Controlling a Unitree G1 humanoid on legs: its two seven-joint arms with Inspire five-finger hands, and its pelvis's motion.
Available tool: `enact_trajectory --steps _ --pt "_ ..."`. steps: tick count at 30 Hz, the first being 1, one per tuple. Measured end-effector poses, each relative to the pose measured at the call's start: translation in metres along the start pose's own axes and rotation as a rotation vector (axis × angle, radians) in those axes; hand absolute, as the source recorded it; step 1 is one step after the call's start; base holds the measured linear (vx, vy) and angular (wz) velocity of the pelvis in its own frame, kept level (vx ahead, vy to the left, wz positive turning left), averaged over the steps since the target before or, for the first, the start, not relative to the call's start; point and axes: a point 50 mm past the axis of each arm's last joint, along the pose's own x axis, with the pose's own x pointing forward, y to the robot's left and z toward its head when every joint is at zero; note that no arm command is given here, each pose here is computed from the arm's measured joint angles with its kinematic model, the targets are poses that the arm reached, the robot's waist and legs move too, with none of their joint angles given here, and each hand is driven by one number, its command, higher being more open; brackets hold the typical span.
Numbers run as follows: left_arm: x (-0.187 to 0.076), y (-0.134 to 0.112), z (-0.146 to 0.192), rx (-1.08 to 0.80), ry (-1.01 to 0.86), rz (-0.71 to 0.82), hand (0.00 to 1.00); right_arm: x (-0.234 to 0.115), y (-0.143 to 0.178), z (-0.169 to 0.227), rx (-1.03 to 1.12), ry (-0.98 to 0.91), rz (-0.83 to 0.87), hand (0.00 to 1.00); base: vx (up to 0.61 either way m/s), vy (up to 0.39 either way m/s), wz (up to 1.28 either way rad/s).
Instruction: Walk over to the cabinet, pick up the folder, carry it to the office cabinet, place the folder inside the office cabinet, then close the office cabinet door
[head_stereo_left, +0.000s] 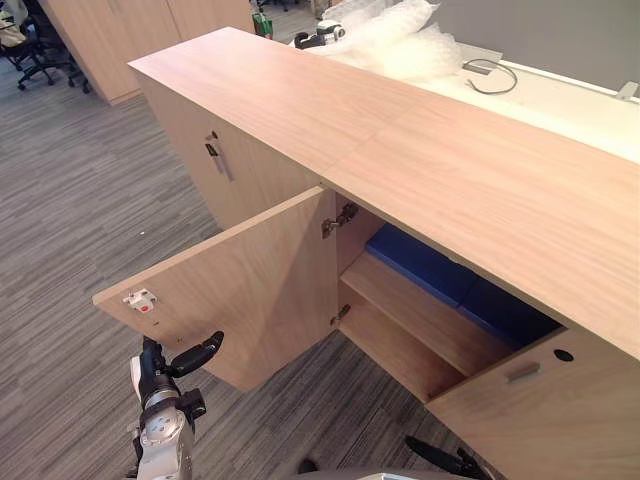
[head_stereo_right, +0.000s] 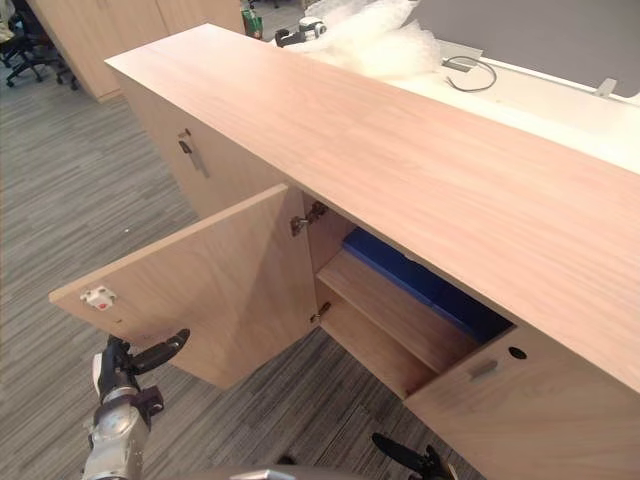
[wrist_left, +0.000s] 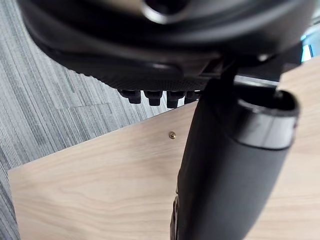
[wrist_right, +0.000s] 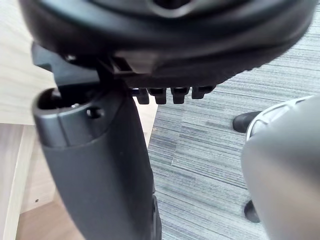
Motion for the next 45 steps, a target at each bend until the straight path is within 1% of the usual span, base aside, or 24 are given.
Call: enact_trajectory --steps 5,11,14,16,18,20,21,22,23,24,25,26,28,29,31,32,33,34,35,36,37,39,41,45 --pt "0.003 0.015 0.002 0.147 -0.006 -0.085 1.0 0.0 -0.001 -0.002 -0.022 0.005 0.02 1.0 0.01 -0.016 0.01" --pt "0.021 0.022 0.002 0.242 0.048 -0.08 1.0 -0.001 0.001 -0.002 -0.039 0.006 0.043 1.0 -0.03 -0.023 -0.1" --pt "0.025 0.026 0.005 0.263 0.059 -0.067 1.0 -0.001 0.0 -0.004 -0.04 0.01 0.044 1.0 -0.06 -0.022 -0.15" --pt "0.027 0.028 0.007 0.302 0.06 -0.063 1.0 -0.001 -0.001 -0.006 -0.04 0.017 0.042 1.0 -0.05 -0.022 -0.08" --pt "0.027 0.025 0.01 0.371 0.047 -0.069 1.0 -0.002 -0.003 -0.01 -0.04 0.025 0.037 1.0 -0.07 -0.029 0.02" --pt "0.024 0.023 0.013 0.515 0.005 -0.068 1.0 -0.003 -0.006 -0.014 -0.04 0.033 0.033 1.0 -0.06 -0.021 0.08" --pt "0.02 0.022 0.014 0.654 -0.041 -0.073 1.0 -0.004 -0.008 -0.017 -0.041 0.038 0.029 1.0 -0.06 -0.017 0.16" --pt "0.016 0.022 0.015 0.844 -0.096 -0.082 1.0 -0.005 -0.01 -0.021 -0.043 0.048 0.024 1.0 -0.06 -0.017 0.21" --pt "0.015 0.022 0.015 0.934 -0.126 -0.091 1.0 -0.006 -0.011 -0.023 -0.047 0.053 0.021 1.0 -0.06 -0.015 0.24" --pt "0.012 0.024 0.015 1.132 -0.191 -0.11 1.0 -0.006 -0.015 -0.025 -0.086 0.054 0.016 1.0 -0.07 -0.008 0.19" --pt "0.01 0.025 0.016 1.292 -0.253 -0.154 1.0 -0.007 -0.018 -0.027 -0.102 0.055 0.012 1.0 -0.07 -0.003 0.16" --pt "0.01 0.025 0.018 1.369 -0.283 -0.179 1.0 -0.008 -0.019 -0.028 -0.114 0.057 0.011 1.0 -0.1 0.006 0.16" --pt "0.007 0.029 0.024 1.663 -0.422 -0.287 1.0 -0.007 -0.021 -0.026 -0.182 0.048 0.018 1.0 -0.12 0.023 0.16" --pt "0.005 0.03 0.026 1.724 -0.462 -0.319 1.0 -0.007 -0.021 -0.025 -0.196 0.041 0.021 1.0 -0.11 0.039 0.09" --pt "-0.007 0.025 0.032 1.897 -0.658 -0.509 1.0 -0.007 -0.02 -0.023 -0.244 0.024 0.025 1.0 -0.1 0.05 0.03" --pt "-0.012 0.02 0.033 1.923 -0.719 -0.57 1.0 -0.007 -0.02 -0.022 -0.245 0.022 0.025 1.0 -0.1 0.058 -0.01" --pt "-0.023 0.016 0.03 1.947 -0.805 -0.691 1.0 -0.006 -0.021 -0.021 -0.249 0.017 0.023 1.0 -0.08 0.061 0.0" --pt "-0.034 0.008 0.026 1.92 -0.875 -0.782 1.0 -0.006 -0.022 -0.02 -0.255 0.011 0.02 1.0 -0.08 0.063 0.01" --pt "-0.041 0.003 0.023 1.904 -0.912 -0.837 1.0 -0.006 -0.023 -0.02 -0.256 0.01 0.018 1.0 -0.06 0.06 0.03" --pt "-0.054 -0.009 0.018 1.859 -0.989 -0.938 1.0 -0.006 -0.023 -0.019 -0.264 0.007 0.016 1.0 -0.04 0.044 0.01" --pt "-0.061 -0.014 0.017 1.832 -1.028 -0.98 1.0 -0.006 -0.022 -0.019 -0.27 0.006 0.016 1.0 -0.03 0.046 -0.01" --pt "-0.083 -0.032 0.018 1.722 -1.158 -1.088 1.0 -0.006 -0.018 -0.018 -0.307 0.001 0.028 1.0 0.0 0.0 0.0" --pt "-0.09 -0.043 0.021 1.662 -1.211 -1.083 1.0 -0.005 -0.014 -0.017 -0.319 0.003 0.035 1.0 0.02 0.001 -0.01" --pt "-0.082 -0.062 0.04 1.626 -1.306 -0.978 1.0 -0.005 -0.011 -0.018 -0.321 0.005 0.04 1.0 0.06 -0.01 -0.02"
